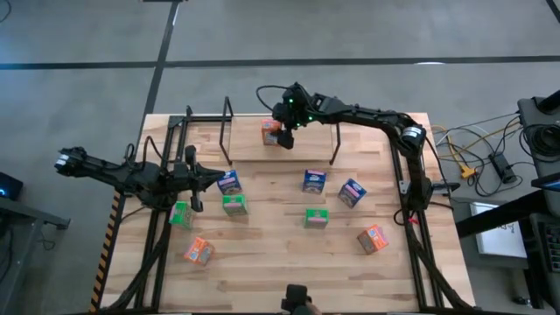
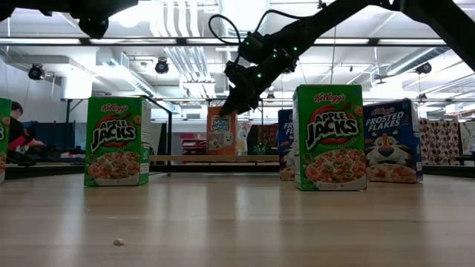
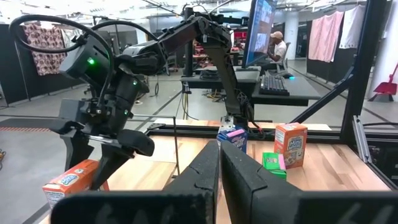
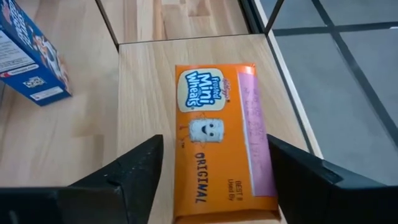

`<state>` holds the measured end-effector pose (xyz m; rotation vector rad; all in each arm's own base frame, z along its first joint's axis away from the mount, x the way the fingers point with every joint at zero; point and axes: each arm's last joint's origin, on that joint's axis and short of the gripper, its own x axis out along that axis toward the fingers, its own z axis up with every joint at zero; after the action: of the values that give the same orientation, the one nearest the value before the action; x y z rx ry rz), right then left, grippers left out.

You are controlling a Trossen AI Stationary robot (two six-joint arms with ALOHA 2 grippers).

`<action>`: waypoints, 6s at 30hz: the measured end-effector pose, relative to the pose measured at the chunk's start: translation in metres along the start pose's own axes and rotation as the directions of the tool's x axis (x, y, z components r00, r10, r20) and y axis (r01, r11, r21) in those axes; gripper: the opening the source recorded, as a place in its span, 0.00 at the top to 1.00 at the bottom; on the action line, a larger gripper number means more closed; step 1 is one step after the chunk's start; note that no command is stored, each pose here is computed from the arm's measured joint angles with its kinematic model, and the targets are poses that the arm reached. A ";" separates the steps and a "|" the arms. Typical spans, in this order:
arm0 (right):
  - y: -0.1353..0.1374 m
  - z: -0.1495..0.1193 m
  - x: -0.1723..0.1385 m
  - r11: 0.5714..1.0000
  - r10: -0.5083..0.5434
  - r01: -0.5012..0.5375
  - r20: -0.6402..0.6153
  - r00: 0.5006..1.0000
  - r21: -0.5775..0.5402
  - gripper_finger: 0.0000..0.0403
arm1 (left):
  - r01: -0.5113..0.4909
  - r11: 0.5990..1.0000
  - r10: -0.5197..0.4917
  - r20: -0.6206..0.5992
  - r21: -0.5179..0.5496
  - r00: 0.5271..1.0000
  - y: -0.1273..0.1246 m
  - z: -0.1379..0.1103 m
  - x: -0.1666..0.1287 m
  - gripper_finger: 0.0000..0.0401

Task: Stack cereal on shelf
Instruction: Put the center orange cereal box on the shelf

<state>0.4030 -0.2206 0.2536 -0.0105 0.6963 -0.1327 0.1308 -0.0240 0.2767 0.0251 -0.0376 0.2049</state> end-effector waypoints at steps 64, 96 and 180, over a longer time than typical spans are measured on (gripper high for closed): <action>0.024 0.003 -0.016 0.982 -0.176 0.178 -0.039 0.984 0.063 0.98 | 0.001 1.000 -0.001 0.001 -0.026 1.000 0.000 0.000 0.000 1.00; 0.020 0.001 -0.017 0.975 -0.204 0.206 -0.029 0.979 0.078 0.98 | 0.001 1.000 0.000 0.004 -0.028 1.000 0.000 0.000 0.000 1.00; 0.044 -0.004 0.067 0.962 -0.263 0.274 0.206 0.942 -0.023 0.98 | 0.000 1.000 0.000 0.005 -0.029 1.000 -0.001 0.000 0.001 1.00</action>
<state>0.4564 -0.1857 0.2052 -0.1675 0.4922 -0.3711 0.1320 -0.0244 0.2772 -0.0032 -0.0460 0.2040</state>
